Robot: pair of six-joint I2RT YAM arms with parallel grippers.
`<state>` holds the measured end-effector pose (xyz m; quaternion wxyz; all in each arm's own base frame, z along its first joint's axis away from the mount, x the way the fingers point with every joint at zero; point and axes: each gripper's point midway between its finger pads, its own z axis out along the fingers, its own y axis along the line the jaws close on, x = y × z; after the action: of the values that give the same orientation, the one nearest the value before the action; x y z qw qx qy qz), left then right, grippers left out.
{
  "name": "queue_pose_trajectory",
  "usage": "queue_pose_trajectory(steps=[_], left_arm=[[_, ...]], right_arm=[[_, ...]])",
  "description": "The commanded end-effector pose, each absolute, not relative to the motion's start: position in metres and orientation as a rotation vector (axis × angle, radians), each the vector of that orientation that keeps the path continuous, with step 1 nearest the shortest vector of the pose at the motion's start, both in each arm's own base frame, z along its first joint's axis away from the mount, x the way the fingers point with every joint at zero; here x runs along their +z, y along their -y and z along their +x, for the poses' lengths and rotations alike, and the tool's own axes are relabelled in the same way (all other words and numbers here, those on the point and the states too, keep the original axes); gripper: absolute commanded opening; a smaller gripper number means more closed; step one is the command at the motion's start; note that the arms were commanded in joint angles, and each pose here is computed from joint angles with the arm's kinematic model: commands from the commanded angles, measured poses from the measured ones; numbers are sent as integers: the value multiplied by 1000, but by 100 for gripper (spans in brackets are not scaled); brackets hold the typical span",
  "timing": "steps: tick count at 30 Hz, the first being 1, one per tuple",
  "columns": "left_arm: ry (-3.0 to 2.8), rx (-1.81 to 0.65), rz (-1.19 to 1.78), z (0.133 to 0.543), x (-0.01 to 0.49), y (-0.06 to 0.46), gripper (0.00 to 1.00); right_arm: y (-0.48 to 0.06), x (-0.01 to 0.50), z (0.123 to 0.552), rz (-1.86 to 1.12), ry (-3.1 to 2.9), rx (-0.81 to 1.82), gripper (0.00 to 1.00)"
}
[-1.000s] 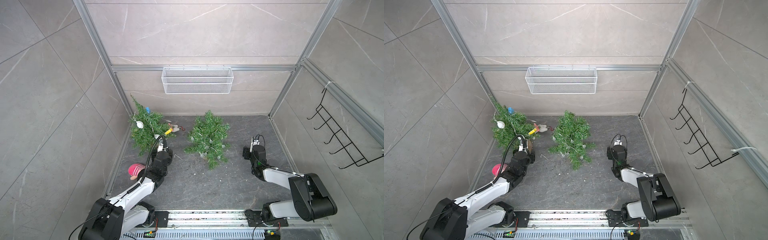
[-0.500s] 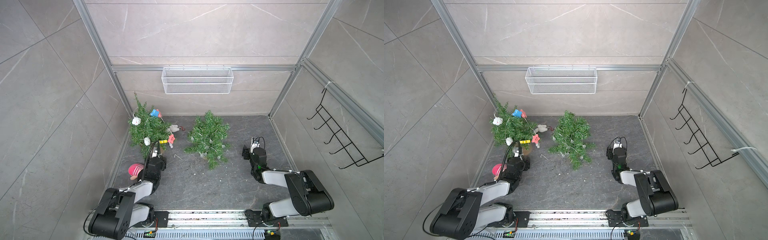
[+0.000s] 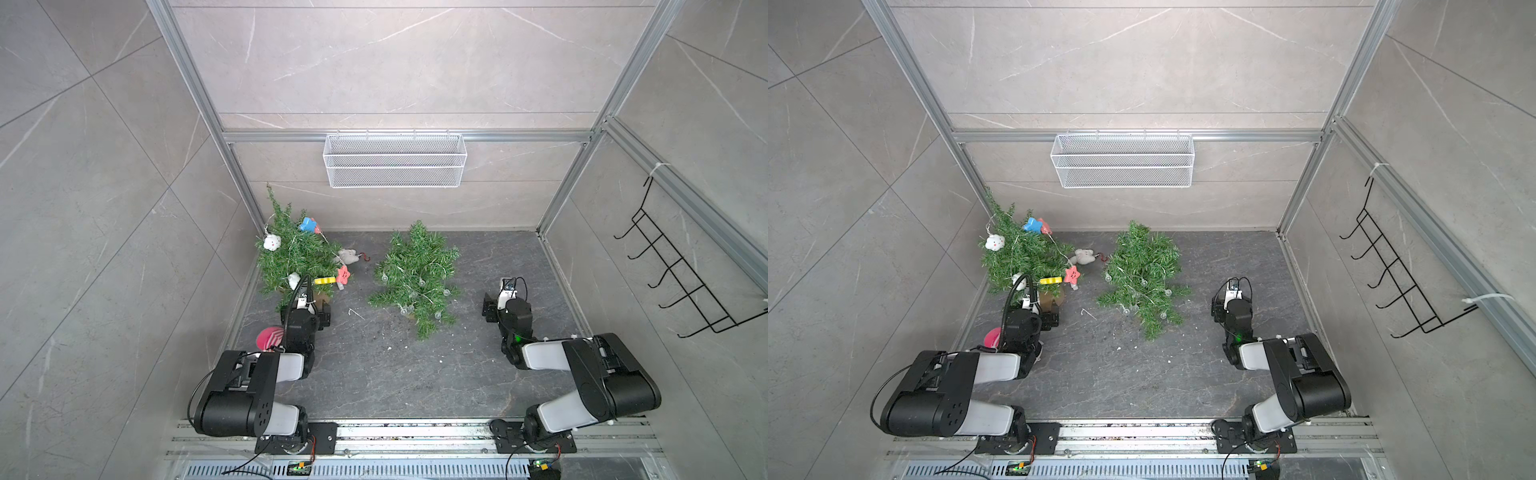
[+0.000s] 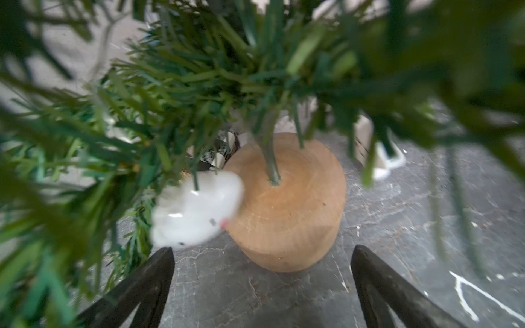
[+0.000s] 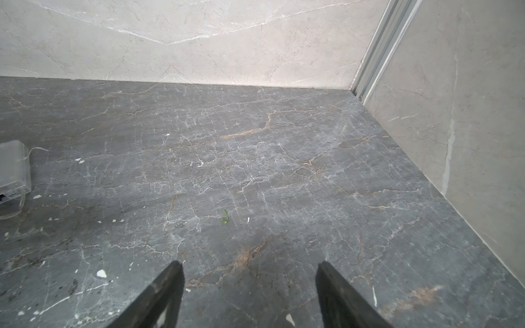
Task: Wrap string light around the christmas tree
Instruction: Reset both arms
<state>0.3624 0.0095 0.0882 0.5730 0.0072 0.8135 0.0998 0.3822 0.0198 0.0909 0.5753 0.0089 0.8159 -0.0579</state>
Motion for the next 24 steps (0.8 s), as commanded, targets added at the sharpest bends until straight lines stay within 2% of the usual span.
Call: queue_pose_trajectory(steps=[1,2,3,24], left_arm=[[-1825,209,-59,370,98,-17,100],[-1838,209,-62,371,96,-17,100],[-1870,204,-64,371,93,-17,100],[-1914,232,-167,378,90,-36,100]], right_arm=[[-21,95,385,15,-1891,-128,83],[-20,95,385,17,-1891,-130,98],[-20,95,385,16,-1892,-130,100],[-19,95,386,22,-1893,-125,100]])
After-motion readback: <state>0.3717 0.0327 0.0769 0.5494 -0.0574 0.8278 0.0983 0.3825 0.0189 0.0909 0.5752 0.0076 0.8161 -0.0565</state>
